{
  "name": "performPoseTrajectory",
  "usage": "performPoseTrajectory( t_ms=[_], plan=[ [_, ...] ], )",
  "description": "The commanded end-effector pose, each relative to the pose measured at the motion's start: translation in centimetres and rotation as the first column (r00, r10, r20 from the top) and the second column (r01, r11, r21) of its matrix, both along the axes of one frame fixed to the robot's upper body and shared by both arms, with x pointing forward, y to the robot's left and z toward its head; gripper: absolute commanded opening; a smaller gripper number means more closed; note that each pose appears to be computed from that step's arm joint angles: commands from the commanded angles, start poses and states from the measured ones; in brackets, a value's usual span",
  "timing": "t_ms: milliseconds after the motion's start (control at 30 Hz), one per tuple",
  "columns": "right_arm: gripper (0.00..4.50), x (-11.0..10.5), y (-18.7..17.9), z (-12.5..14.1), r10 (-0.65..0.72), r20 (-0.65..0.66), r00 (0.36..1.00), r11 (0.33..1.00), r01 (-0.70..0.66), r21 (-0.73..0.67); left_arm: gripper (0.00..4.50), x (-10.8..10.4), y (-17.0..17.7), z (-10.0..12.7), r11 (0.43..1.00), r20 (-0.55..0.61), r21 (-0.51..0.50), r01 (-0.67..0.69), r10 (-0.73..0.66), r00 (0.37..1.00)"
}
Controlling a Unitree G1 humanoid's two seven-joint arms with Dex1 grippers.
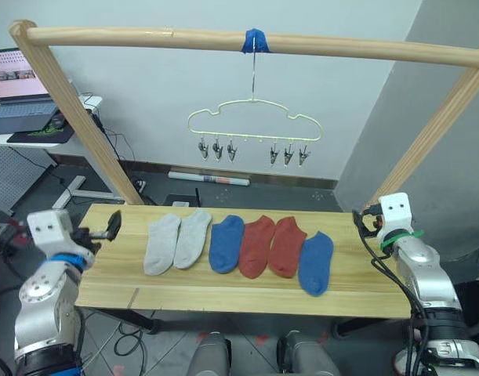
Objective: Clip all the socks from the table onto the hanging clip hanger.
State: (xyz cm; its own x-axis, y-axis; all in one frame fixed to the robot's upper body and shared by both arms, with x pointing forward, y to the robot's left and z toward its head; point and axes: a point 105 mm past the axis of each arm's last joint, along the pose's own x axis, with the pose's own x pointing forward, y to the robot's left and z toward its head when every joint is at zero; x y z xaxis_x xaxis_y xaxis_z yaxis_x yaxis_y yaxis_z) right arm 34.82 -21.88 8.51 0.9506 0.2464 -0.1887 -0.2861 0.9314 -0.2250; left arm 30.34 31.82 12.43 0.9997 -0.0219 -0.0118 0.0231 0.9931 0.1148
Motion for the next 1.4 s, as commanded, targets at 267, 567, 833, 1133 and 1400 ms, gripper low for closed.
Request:
performPoseTrajectory(
  t_ms=[267,567,833,1133,1400],
  plan=[
    [4.5,-3.1,12.8,10.0,0.624,0.22,0.75,0.76,-0.647,0.052,4.49,4.4,-8.9,6.1,0.953,0.143,0.007,0.304,-0.302,0.943],
    [4.5,-3.5,17.6,13.8,0.668,0.327,0.669,0.709,-0.705,-0.005,4.49,7.6,-9.6,6.8,0.958,0.208,-0.045,0.282,-0.267,0.941],
    [4.5,-3.6,18.8,14.3,0.669,0.347,0.658,0.703,-0.711,-0.008,3.37,8.9,-10.4,6.1,0.946,0.212,-0.048,0.322,-0.305,0.929],
    [4.5,-3.5,19.6,14.8,0.668,0.361,0.651,0.707,-0.707,-0.033,2.68,10.4,-11.3,5.5,0.942,0.205,-0.047,0.332,-0.316,0.926],
    [4.5,-3.8,20.7,16.4,0.674,0.398,0.623,0.688,-0.725,-0.028,2.68,11.6,-11.3,5.6,0.948,0.215,-0.049,0.316,-0.299,0.93]
  ],
)
